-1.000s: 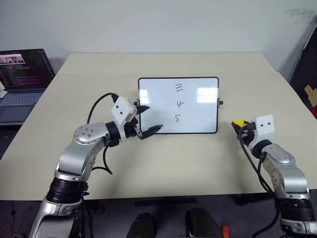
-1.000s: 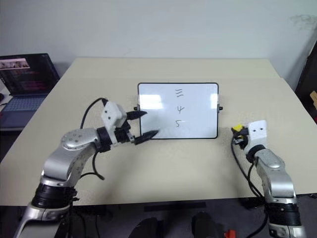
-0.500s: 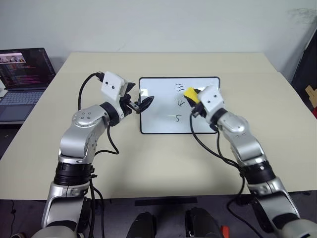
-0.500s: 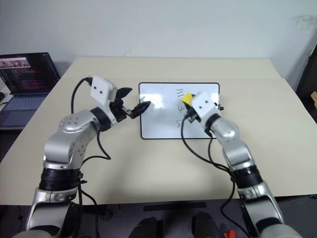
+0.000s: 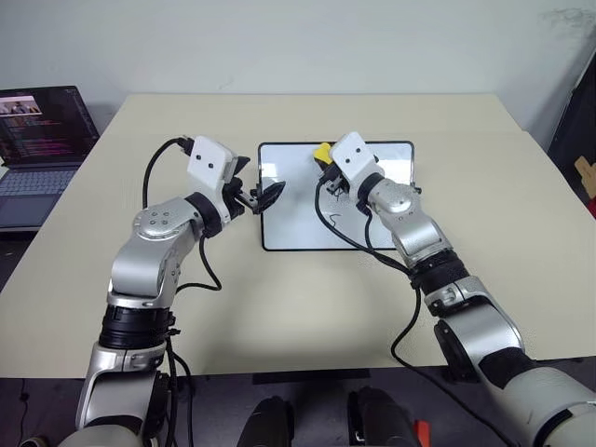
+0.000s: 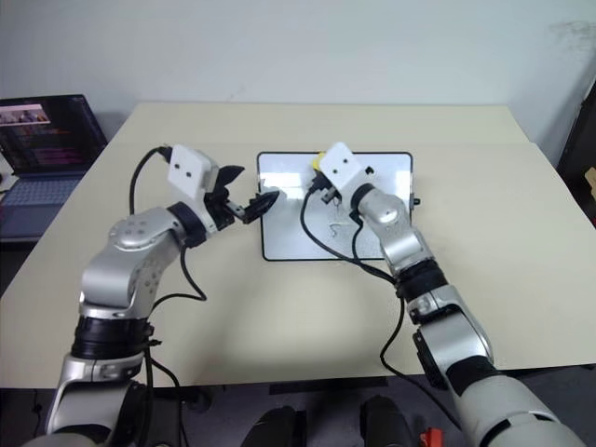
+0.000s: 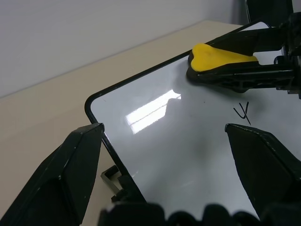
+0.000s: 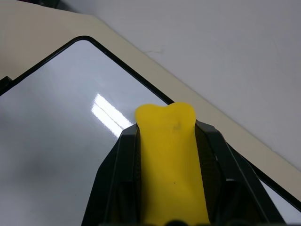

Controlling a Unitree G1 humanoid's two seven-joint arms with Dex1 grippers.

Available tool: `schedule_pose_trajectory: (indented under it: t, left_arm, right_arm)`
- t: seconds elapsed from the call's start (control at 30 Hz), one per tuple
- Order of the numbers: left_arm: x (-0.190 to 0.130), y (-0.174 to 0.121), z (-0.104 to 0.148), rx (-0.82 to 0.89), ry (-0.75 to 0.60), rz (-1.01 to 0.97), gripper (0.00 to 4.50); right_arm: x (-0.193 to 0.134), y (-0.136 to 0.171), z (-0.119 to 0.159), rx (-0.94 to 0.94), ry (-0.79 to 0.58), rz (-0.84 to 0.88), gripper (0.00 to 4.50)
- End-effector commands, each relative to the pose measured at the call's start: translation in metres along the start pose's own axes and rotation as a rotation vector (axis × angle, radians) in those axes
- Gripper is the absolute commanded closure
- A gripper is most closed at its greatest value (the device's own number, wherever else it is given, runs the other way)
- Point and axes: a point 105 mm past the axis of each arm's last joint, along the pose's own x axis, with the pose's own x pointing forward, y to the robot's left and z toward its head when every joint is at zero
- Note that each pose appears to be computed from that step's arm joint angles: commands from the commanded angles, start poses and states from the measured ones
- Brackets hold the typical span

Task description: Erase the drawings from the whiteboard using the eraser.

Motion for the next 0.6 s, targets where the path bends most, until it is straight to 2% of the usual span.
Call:
schedule_pose_trajectory:
  t: [0.03, 0.4, 0.6]
  left_arm:
    - [-0.005, 0.002, 0.015, 0.038, -0.047, 0.018, 0.0]
    - [-0.004, -0.003, 0.016, 0.032, -0.057, -0.002, 0.0]
    - [-0.005, -0.006, 0.017, 0.031, -0.061, -0.01, 0.0]
  right_arm:
    - [0.001, -0.018, -0.002, -0.017, 0.006, -0.065, 3.27]
    - [-0.03, -0.04, -0.065, 0.009, 0.179, -0.14, 3.27]
    - [-0.045, -0.028, -0.085, 0.024, 0.227, -0.11, 3.27]
